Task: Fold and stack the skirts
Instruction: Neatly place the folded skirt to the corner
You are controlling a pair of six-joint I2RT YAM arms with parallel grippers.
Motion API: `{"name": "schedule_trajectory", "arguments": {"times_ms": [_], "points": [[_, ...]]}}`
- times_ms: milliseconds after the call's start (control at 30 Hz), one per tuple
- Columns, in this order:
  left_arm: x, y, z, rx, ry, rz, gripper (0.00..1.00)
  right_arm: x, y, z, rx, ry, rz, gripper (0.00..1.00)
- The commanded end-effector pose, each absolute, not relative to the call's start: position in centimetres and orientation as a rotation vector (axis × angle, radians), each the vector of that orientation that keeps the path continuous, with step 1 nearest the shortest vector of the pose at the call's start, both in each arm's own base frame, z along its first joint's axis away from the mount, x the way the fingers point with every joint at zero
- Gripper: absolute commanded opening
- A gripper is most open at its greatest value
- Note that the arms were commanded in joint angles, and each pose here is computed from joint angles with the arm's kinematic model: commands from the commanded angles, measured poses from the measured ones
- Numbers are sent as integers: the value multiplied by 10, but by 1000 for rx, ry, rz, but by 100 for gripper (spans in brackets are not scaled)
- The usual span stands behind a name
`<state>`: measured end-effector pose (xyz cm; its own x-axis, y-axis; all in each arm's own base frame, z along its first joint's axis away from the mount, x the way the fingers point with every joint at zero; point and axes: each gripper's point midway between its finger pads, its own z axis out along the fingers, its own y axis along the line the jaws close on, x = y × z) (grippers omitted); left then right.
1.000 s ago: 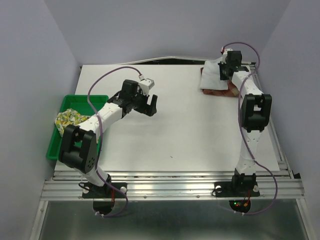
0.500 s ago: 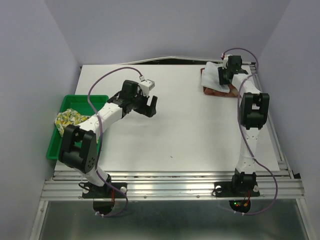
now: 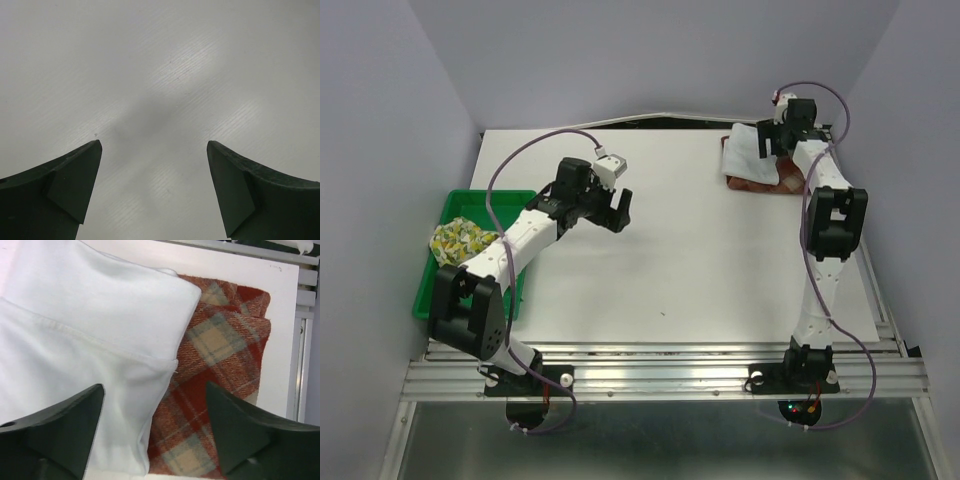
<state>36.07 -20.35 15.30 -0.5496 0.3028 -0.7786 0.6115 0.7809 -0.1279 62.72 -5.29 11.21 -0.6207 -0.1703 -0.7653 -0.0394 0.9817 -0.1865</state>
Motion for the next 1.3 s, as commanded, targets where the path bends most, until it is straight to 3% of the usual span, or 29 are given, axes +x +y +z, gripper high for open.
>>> {"name": "schedule_trajectory", "arguments": {"times_ms": [0,167,367,700,967,1067,1133,1267], "points": [[358,-200,167,690,2133,-487,99,626,-45,201,-128,2097,-96,81],[358,-203,169,690,2122,-507,99,615,-56,181,151,2156,201,71],[359,-204,170,700,2121,-515,99,601,-51,138,296,2217,507,70],[360,-206,166,704,2144,-528,99,602,-35,100,301,2215,685,64],[360,-206,162,702,2156,-530,98,609,-33,89,356,2202,723,65],[361,-207,161,703,2165,-535,99,613,-39,84,390,2195,734,61],[362,-207,161,703,2168,-535,99,614,-39,86,390,2186,733,51],[361,-207,159,704,2171,-532,99,614,-60,95,443,2157,729,46]]}}
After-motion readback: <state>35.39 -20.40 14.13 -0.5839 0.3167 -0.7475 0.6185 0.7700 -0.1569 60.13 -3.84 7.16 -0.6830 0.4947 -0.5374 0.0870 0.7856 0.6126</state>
